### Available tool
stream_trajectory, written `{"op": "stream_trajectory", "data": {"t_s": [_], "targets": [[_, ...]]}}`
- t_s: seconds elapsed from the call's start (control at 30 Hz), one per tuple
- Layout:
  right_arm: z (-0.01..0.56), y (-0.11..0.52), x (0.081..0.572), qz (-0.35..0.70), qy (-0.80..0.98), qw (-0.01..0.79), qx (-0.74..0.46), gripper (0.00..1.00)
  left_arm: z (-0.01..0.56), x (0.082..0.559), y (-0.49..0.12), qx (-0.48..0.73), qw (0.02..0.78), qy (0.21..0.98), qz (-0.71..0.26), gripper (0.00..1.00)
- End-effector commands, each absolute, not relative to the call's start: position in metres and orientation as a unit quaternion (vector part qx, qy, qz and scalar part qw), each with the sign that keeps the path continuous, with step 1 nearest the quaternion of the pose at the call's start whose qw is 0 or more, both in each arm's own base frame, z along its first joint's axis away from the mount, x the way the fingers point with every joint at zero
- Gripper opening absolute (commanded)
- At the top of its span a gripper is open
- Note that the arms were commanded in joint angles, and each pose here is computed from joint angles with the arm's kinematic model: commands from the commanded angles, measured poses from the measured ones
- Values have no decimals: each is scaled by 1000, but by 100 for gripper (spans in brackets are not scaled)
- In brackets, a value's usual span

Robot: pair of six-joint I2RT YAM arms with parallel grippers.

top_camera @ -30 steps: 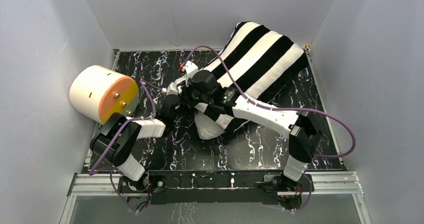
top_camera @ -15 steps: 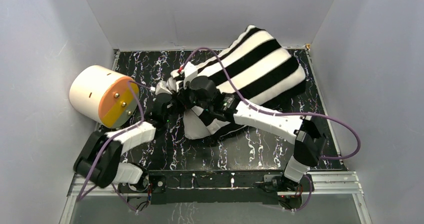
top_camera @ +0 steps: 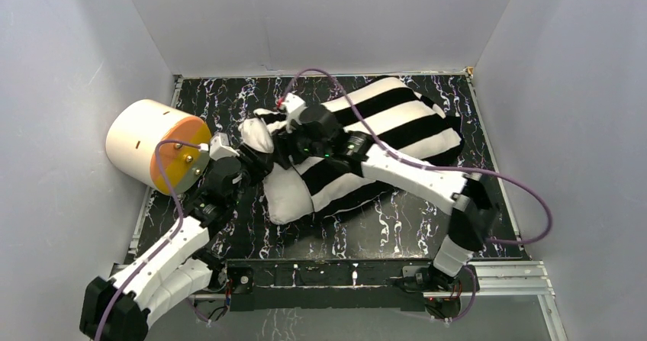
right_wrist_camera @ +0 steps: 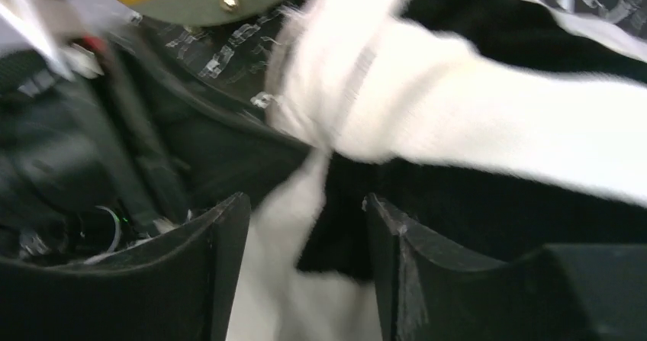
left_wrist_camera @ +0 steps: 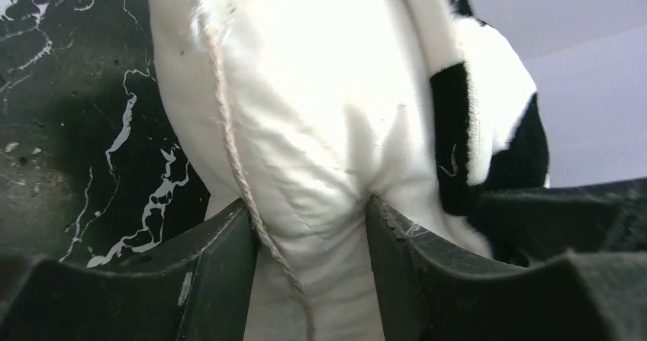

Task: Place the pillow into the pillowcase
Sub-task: Stuff the pillow into the pillowcase.

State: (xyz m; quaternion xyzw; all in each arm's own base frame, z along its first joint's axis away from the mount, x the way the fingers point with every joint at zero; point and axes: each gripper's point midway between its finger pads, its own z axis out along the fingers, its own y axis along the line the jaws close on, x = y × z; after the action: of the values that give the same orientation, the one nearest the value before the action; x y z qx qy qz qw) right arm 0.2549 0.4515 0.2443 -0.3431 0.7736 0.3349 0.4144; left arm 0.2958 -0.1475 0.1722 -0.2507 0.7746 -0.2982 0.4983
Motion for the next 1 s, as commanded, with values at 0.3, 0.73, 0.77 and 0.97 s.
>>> {"op": "stream_trajectory", "data": {"t_s": [0.3, 0.73, 0.77, 0.97], "targets": [[252, 323, 214, 312, 808, 408, -287, 63, 200, 243, -135, -157, 481, 821, -266, 65], [184, 355, 181, 138, 817, 438, -348, 75, 123, 186, -147, -197, 349, 857, -323, 79], [180, 361, 184, 127, 815, 438, -358, 75, 116, 183, -154, -198, 334, 856, -341, 80], [182, 383, 210, 72, 798, 462, -381, 33, 87, 202, -181, -234, 323, 817, -417, 81]]}}
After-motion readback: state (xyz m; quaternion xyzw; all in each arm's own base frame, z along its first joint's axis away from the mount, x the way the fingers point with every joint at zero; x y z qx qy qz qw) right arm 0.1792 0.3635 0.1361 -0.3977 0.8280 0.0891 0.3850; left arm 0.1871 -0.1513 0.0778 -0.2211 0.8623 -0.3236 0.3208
